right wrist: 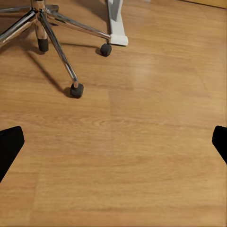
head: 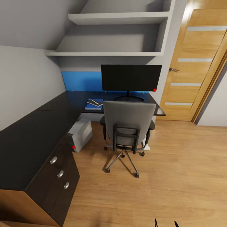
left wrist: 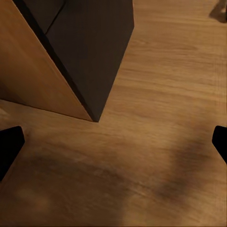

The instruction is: In the bedroom, organize the workspace by keeping the computer under the desk, ensuring the monitor is on the desk, placing the keyboard on the desk next to the monitor, placing the mouse on the desk next to the keyboard, moving the folder from the swivel chair onto the desk next to the mouse, stacking the notebook on top of the folder with the pen on top of the notebook, and positioning the swivel chair next to the desk.

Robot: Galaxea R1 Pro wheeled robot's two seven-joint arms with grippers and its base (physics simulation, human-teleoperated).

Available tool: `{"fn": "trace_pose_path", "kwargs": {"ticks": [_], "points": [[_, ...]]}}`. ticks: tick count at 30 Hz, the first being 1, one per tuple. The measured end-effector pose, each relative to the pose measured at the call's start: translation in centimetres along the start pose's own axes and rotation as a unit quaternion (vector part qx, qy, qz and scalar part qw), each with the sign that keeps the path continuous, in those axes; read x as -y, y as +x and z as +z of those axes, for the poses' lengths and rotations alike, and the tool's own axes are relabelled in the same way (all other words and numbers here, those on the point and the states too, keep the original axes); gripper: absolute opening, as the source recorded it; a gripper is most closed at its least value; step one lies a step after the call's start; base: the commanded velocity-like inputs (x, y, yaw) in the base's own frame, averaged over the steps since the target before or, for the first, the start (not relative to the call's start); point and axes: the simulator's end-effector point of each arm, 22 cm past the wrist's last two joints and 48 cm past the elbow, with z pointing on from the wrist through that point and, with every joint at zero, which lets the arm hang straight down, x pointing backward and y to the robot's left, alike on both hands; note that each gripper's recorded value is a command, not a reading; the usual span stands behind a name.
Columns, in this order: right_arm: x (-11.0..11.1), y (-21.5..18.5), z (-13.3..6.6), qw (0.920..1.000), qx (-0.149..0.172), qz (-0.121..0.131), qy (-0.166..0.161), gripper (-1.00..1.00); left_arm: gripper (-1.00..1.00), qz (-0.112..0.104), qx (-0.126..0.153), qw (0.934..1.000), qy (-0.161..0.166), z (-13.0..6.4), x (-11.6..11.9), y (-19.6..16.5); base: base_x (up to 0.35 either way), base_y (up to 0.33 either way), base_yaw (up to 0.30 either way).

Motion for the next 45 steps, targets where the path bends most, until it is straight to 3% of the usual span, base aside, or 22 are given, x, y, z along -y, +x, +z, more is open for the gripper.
{"fn": "trace_pose_path", "kwargs": {"ticks": [5, 8, 19, 45], "points": [[0.1, -0.5, -0.4, 1.0, -0.009, -0.003, -0.001, 1.0, 1.0, 0.001, 0.0, 1.0, -0.009, -0.7, -0.8, -0.6, 0.0, 0.0, 0.0], [0.0, 0.0, -0.7, 0.9994, -0.032, -0.01, -0.002, 1.0, 1.0, 0.007, -0.007, 0.9998, -0.018, -1.7, -2.2, 0.0, 0.0, 0.0, 0.0], [0.6, 0.9, -1.7, 0.9949, -0.096, -0.032, -0.001, 1.0, 1.0, 0.019, -0.018, 0.9995, -0.02, -3.9, -3.8, -0.1, 0.0, 0.0, 0.0], [1.3, -2.8, -3.6, 0.9937, -0.106, -0.035, -0.002, 1.0, 1.0, 0.021, -0.024, 0.9993, -0.02, -6.8, -4.5, -3.5, 0.0, 0.0, 0.0]]}}
